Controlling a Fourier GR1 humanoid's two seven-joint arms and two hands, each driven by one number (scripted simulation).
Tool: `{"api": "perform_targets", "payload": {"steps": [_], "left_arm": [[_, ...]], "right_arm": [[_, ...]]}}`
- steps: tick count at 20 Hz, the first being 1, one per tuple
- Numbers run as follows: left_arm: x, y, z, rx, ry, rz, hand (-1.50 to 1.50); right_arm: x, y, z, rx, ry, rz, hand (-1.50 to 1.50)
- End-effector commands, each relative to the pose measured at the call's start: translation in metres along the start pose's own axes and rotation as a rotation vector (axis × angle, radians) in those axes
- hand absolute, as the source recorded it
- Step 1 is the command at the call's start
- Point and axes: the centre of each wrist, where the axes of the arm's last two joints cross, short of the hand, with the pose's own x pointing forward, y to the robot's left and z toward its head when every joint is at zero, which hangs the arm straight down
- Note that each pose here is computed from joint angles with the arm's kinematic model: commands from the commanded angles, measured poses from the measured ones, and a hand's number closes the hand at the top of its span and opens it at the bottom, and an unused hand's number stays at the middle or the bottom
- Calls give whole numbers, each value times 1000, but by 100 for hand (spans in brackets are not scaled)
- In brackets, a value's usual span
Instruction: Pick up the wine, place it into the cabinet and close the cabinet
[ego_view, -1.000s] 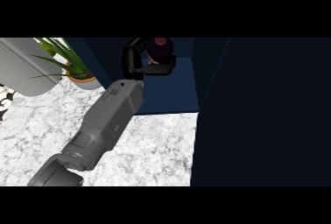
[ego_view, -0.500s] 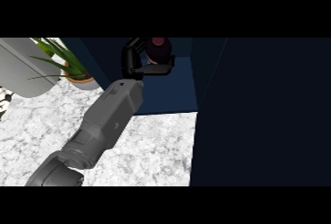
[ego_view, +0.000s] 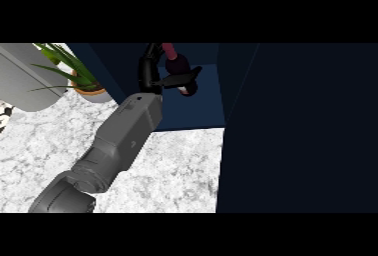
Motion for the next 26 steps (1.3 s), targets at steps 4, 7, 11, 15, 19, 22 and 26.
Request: {"api": "perform_targets", "payload": {"steps": [4,7,11,15,19,22,26], "left_arm": [[-19,20,9,18,21,-106,-150],[-22,13,15,32,28,-118,-150],[-20,32,5,38,18,-146,-150],[-15,34,0,68,-5,-94,-150],[-28,37,11,63,-10,-96,-150],[-33,31,20,39,-23,-80,-150],[-27,44,9,11,-45,-35,-150]], "right_arm": [[7,5,2,31,-30,-24,-150],[2,1,1,14,-39,-27,-150],[13,10,4,33,-27,-27,-150],[10,6,11,34,-25,-41,-150],[6,10,10,47,-38,-34,-150],[9,6,10,45,-31,-38,-150],[11,9,5,45,-51,-48,-150]]}}
